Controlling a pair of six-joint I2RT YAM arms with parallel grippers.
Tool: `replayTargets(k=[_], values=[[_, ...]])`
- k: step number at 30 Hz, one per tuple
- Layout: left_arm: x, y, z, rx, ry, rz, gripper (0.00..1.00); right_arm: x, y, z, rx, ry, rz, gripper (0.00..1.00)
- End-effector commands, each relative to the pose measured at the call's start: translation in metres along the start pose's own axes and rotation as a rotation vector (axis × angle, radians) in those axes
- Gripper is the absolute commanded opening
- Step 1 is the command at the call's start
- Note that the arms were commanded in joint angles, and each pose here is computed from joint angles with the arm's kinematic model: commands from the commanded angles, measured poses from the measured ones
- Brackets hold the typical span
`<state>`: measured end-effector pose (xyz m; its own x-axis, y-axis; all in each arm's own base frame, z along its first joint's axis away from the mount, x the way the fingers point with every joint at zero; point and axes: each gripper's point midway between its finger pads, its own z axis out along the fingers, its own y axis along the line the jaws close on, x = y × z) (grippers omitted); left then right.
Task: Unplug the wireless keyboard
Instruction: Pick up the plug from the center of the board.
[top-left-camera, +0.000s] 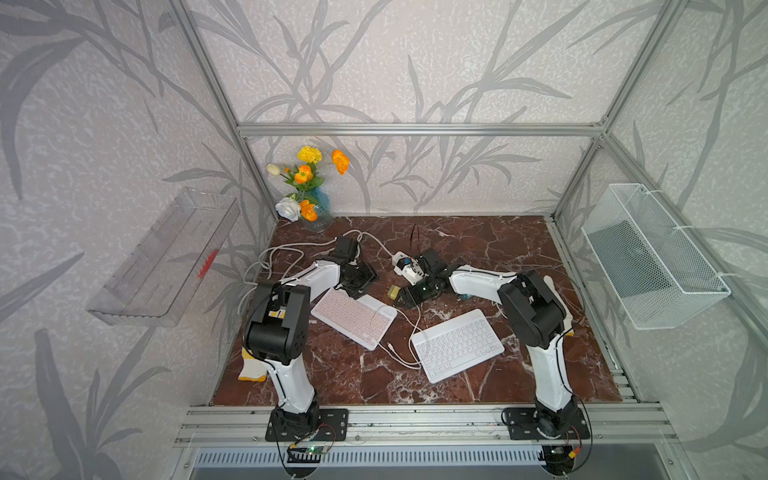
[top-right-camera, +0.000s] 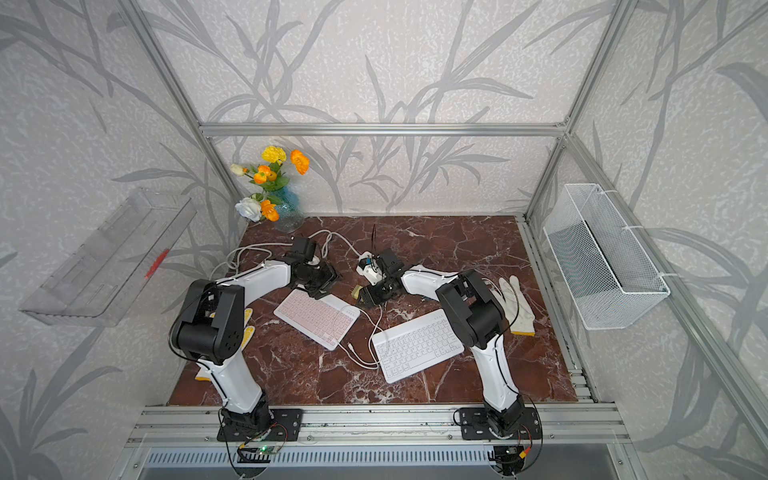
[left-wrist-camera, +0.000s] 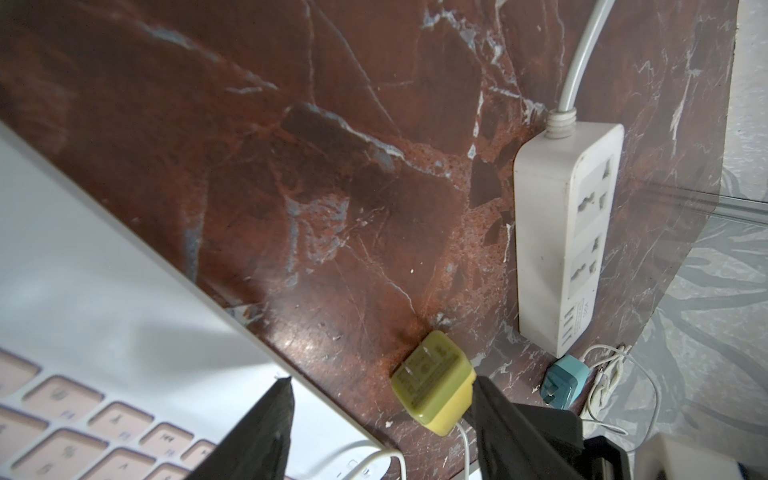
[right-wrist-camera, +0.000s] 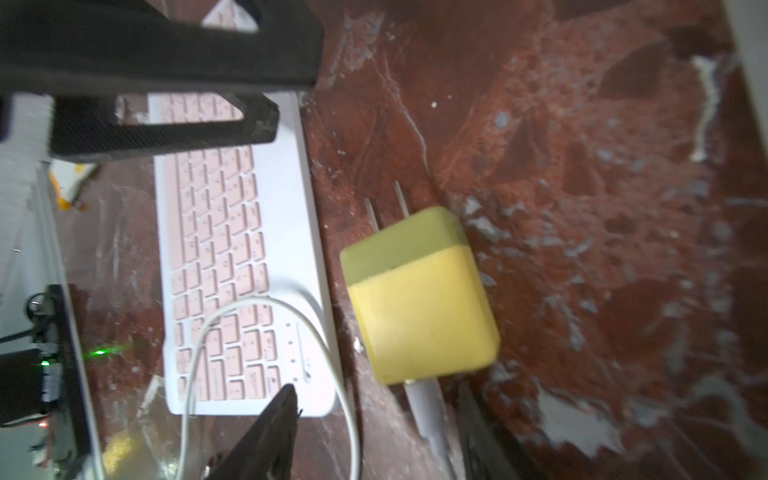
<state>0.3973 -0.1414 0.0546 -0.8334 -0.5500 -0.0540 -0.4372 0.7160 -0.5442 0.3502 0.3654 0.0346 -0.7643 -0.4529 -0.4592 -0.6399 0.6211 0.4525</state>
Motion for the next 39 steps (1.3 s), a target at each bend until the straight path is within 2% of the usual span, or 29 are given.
replayTargets(k=[1, 7, 9, 14, 26, 39], values=[[0.001, -0.006, -0.004, 0.022, 0.001, 0.006, 0.68, -0.009, -0.008, -0.03, 0.115, 0.004, -0.116, 0.56], [0.003, -0.006, 0.0, 0.026, 0.011, 0.005, 0.68, -0.004, -0.002, -0.026, 0.127, 0.055, -0.245, 0.45], [0.004, -0.006, 0.001, 0.025, 0.012, 0.005, 0.68, 0.0, 0.002, -0.018, 0.131, 0.085, -0.299, 0.36], [0.004, -0.006, 0.001, 0.026, 0.015, 0.005, 0.68, 0.0, 0.002, -0.003, 0.152, 0.099, -0.329, 0.32], [0.006, -0.004, 0.004, 0.026, 0.023, 0.003, 0.68, 0.012, -0.009, 0.004, 0.26, 0.156, -0.389, 0.31], [0.009, -0.001, 0.004, 0.023, 0.026, 0.005, 0.68, -0.005, 0.008, -0.012, 0.22, 0.093, -0.418, 0.35]])
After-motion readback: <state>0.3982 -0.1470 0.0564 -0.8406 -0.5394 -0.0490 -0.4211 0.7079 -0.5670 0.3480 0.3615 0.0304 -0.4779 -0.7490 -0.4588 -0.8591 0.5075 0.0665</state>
